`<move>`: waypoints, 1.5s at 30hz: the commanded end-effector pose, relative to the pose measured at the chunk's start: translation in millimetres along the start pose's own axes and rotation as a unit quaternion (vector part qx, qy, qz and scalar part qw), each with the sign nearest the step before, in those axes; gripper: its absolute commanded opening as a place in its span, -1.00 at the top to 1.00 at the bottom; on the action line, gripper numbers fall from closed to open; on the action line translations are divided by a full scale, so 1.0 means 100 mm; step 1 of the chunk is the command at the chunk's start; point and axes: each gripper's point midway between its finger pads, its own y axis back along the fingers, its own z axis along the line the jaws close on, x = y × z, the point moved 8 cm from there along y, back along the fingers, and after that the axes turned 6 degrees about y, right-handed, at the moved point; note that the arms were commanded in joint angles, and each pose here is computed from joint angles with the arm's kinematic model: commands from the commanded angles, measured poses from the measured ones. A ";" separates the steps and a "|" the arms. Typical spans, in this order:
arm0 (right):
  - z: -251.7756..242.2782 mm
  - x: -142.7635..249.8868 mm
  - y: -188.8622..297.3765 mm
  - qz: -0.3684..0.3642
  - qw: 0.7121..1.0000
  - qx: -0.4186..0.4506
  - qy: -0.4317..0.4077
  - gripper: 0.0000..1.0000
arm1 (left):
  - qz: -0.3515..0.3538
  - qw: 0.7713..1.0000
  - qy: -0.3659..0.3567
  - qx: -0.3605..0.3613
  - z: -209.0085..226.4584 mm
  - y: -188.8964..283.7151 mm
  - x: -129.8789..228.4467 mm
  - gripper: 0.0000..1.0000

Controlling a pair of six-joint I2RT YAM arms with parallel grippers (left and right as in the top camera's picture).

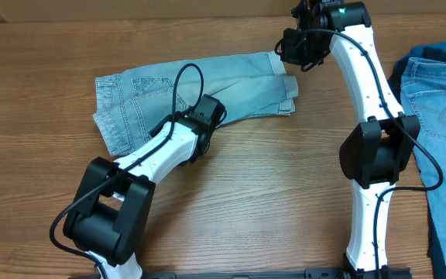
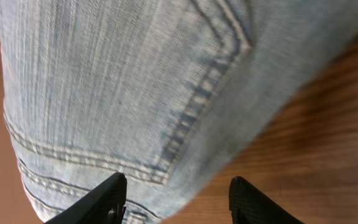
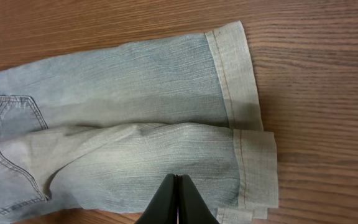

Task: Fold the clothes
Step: 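Press the folded jeans' left end with the left gripper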

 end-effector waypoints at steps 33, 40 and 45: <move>0.02 -0.01 0.06 -0.002 1.000 0.003 0.005 0.73 | 0.014 0.982 0.062 -0.176 0.11 -0.37 0.29 0.92; 0.02 -0.02 0.06 -0.005 1.000 0.003 0.006 0.67 | -0.017 0.973 0.097 -0.210 0.35 -0.29 0.06 0.92; 0.02 -0.04 0.06 -0.010 1.000 0.002 0.008 0.63 | -0.046 0.967 0.127 -0.216 0.58 -0.17 -0.18 0.92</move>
